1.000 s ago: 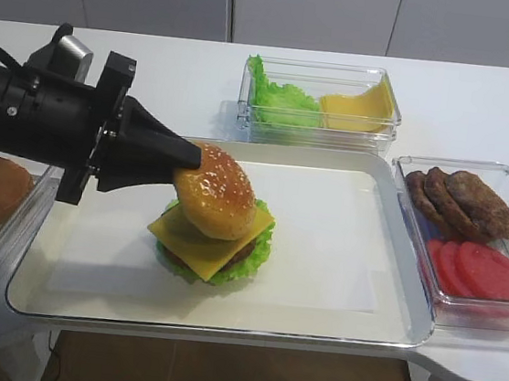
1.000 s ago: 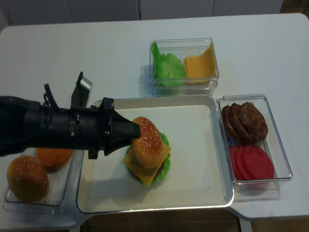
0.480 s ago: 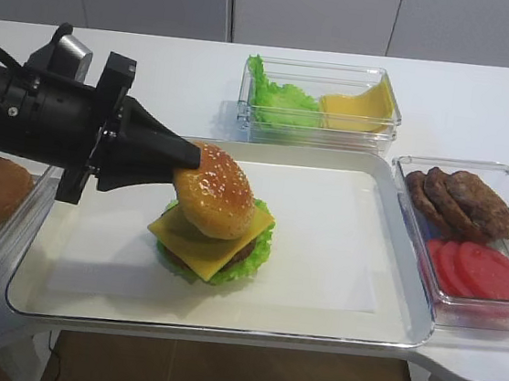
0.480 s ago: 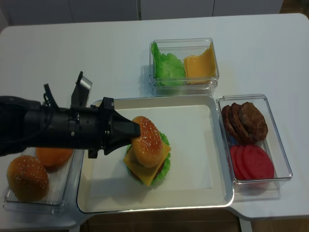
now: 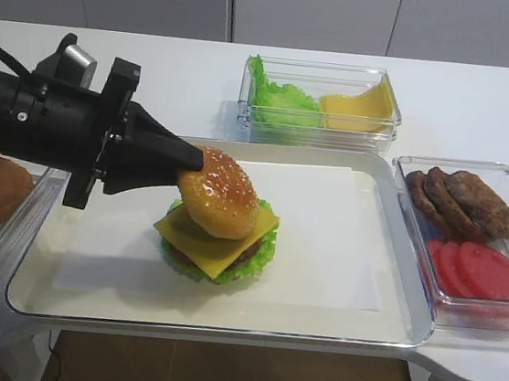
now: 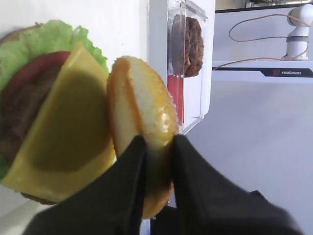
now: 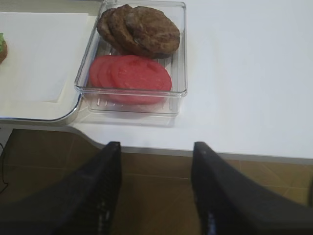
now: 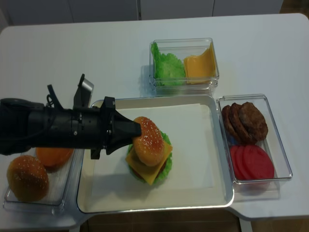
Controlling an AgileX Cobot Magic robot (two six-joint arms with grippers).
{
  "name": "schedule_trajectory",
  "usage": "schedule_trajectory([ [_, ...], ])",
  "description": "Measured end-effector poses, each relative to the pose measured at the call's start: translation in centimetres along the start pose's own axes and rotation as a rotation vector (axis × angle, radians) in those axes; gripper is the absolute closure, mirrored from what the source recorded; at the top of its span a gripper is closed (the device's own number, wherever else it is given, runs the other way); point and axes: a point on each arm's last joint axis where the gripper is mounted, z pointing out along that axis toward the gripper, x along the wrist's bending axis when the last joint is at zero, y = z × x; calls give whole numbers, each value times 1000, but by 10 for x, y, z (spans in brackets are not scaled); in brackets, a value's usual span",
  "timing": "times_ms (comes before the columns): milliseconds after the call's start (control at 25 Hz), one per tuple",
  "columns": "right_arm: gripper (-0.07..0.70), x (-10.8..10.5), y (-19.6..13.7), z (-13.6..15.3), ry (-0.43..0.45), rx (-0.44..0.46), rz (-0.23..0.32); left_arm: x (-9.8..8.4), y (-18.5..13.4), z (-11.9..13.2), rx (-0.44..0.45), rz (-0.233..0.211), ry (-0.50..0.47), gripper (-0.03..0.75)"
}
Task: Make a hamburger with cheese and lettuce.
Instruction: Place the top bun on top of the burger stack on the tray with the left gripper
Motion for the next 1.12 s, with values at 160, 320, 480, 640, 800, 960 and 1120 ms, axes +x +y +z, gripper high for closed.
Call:
schedule_trajectory([
  [160,260,0,0,0,0,0,0,0,0,0,0,8,-4,603],
  [320,260,0,0,0,0,0,0,0,0,0,0,13,-4,603],
  [480,260,0,0,0,0,0,0,-2,0,0,-2,18,-26,603],
  [640,260,0,0,0,0,0,2,-7,0,0,7,21,-83,604],
  [800,260,0,0,0,0,0,2,-7,-1,0,15,34,-79,604],
  [960,260,0,0,0,0,0,2,-1,-2,0,29,53,-22,604],
  [1120,260,0,0,0,0,0,2,0,-3,0,33,47,-11,604],
])
